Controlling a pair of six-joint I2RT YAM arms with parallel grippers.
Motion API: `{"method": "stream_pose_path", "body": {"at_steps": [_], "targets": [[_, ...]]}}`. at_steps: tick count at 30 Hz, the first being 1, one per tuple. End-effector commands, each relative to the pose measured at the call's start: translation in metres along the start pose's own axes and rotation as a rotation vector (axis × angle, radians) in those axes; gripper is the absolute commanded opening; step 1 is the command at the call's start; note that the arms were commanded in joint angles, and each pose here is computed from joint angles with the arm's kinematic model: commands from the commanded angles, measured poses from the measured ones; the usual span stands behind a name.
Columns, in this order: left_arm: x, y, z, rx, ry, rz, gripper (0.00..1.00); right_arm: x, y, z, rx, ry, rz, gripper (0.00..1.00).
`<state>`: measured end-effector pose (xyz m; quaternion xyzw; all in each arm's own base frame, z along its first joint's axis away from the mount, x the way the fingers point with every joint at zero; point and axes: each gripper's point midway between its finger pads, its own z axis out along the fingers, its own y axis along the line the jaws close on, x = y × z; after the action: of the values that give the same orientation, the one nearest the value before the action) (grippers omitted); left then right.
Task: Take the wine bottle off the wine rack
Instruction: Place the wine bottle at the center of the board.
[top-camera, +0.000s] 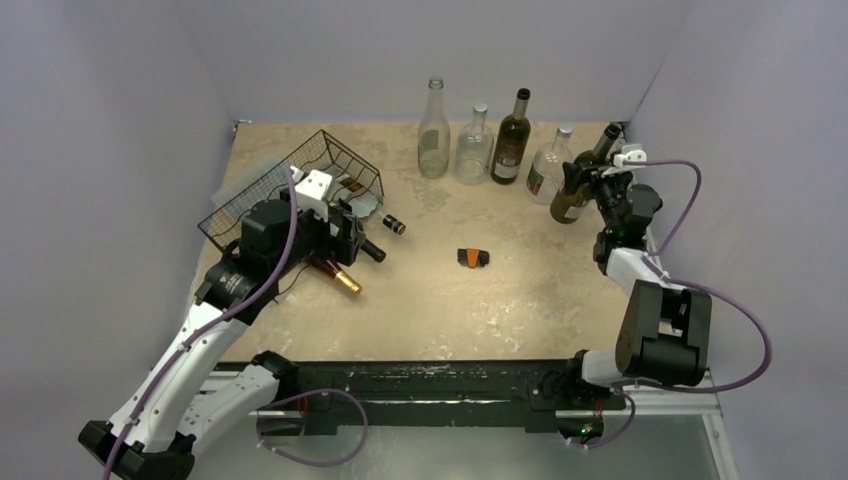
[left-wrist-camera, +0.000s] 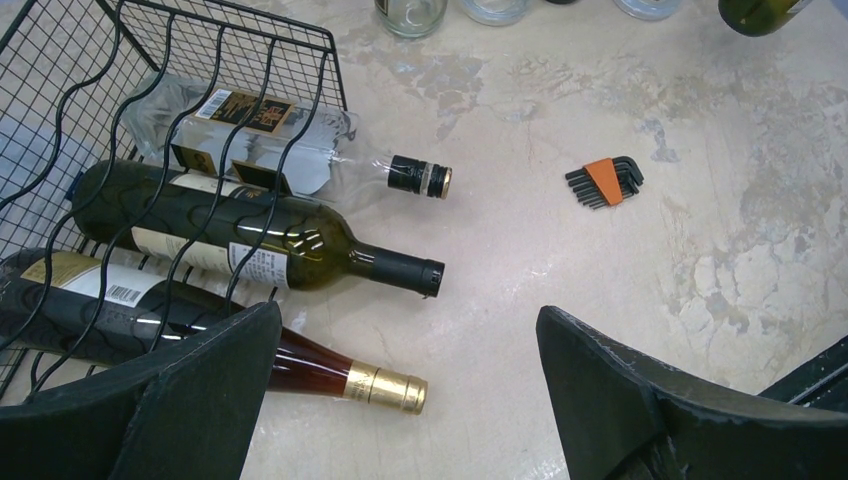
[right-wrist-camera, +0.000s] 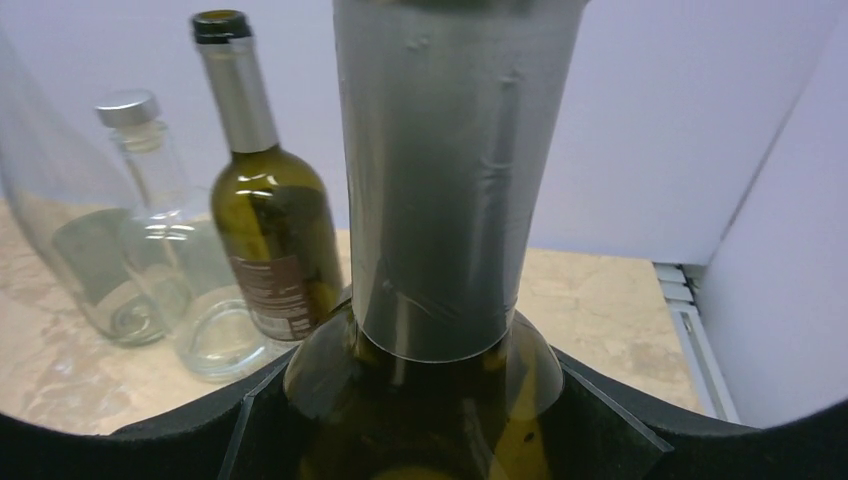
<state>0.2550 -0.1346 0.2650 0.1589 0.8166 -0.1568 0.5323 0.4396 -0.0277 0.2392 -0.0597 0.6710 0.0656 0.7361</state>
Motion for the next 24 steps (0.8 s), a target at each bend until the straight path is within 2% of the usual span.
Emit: {"method": "stream_pose_path", "body": {"at_steps": [1, 9, 15, 19, 24], "targets": [[-0.009, 0.003, 0.003, -0.011, -0.038, 0.023, 1.0, -0.055, -0.027, 0.004, 0.143, -0.209, -0.037, 0.09], [-0.008, 0.004, 0.006, -0.012, -0.028, 0.025, 1.0, -0.036, -0.049, 0.015, 0.239, -0.185, 0.011, 0.14], [-0.007, 0.004, 0.008, -0.012, -0.021, 0.026, 1.0, -0.022, -0.053, 0.023, 0.243, -0.16, 0.026, 0.18], [-0.005, 0.004, 0.01, -0.014, -0.015, 0.027, 1.0, -0.017, -0.053, 0.025, 0.239, -0.149, 0.026, 0.29], [-0.005, 0.004, 0.011, -0.013, -0.013, 0.028, 1.0, -0.006, -0.048, 0.026, 0.205, -0.123, 0.019, 0.5]]}}
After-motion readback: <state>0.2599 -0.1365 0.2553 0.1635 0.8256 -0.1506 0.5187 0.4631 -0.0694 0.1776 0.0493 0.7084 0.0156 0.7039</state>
